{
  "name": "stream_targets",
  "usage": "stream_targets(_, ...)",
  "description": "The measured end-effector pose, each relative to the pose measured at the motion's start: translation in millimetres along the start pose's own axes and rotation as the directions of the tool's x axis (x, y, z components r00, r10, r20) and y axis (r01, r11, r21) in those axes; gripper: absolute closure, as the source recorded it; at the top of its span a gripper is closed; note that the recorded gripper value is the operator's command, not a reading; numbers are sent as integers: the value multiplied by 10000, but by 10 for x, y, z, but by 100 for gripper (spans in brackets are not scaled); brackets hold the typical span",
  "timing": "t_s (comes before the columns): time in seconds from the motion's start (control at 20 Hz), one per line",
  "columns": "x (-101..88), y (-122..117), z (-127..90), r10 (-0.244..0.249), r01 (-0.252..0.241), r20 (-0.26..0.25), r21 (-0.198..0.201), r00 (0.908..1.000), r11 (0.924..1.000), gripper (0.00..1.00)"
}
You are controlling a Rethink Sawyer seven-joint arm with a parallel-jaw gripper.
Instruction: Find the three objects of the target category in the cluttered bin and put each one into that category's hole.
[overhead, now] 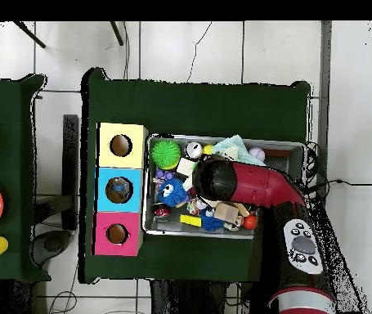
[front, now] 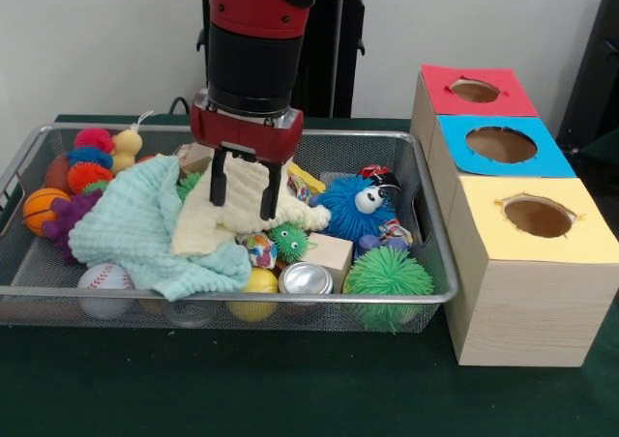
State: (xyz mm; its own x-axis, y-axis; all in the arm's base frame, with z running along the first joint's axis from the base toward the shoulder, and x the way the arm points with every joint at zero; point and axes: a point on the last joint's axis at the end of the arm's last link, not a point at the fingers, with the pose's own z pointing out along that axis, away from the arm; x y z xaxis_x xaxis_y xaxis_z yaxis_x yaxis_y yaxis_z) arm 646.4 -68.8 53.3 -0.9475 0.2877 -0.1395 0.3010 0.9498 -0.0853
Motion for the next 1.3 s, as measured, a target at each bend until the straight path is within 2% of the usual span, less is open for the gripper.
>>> stream_targets(0.25,27,13,45,-16,16,-63,-11,10000,10000,0)
stream_targets(0.5,178,112,231,-238,239,-255,67,9994,9997,0)
stream_targets(0.55,311,252,324,-552,561,-455,183,9974,9983,100)
stream_targets(0.7,353,308,345,-667,678,-507,205,9965,9975,100)
stream_targets(0.9,460,496,383,-1011,1025,-611,208,9930,9945,100)
stream_targets(1.3,398,578,188,-1239,1249,-265,405,9919,9913,100)
